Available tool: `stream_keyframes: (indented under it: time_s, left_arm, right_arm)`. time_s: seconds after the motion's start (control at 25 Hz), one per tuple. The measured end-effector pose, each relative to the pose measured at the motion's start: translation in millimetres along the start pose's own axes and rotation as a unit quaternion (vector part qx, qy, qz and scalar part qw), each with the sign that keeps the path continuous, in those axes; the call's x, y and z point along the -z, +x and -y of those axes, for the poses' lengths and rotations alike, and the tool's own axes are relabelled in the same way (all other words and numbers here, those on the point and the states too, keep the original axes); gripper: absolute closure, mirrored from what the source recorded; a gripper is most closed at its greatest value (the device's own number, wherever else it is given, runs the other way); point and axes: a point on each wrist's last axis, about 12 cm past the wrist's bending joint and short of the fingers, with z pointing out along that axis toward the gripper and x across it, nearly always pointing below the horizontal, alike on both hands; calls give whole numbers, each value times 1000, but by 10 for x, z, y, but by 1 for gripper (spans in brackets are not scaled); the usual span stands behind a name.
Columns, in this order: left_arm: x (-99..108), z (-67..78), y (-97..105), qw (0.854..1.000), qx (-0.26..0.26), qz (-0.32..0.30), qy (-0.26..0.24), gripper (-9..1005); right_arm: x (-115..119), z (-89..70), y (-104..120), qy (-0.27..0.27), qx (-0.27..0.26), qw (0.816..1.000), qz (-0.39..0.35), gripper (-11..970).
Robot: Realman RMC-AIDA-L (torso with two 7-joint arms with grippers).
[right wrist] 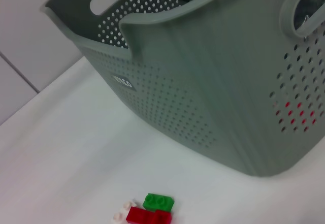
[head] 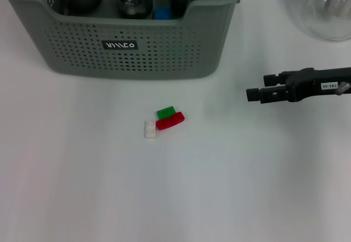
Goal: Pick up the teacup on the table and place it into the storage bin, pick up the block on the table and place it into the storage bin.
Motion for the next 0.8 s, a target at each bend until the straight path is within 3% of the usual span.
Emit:
stream_keyframes:
  time_s: [0.24, 0.44, 0.48, 0.64, 0.8]
  left_arm:
    - [-5, 24, -11, 1000, -3, 6, -6, 520]
    - [80, -41, -5, 1000, 5, 13, -18, 516]
    - [114, -68, 3, 1000, 7, 16, -21, 470]
    - [315, -144, 39, 999, 12, 26, -28, 284]
    - [698, -199, 91, 995, 25, 84, -44, 248]
  right_arm:
    - [-6, -2, 14, 0, 1, 1000, -2, 12]
    - [-5, -7, 27, -1, 0, 1000, -3, 12]
    - [-4, -7, 29, -1, 0, 1000, -3, 12]
    - [1, -5, 28, 0, 2, 1000, -3, 12]
    - [-2, -6, 11, 0, 6, 1000, -3, 12]
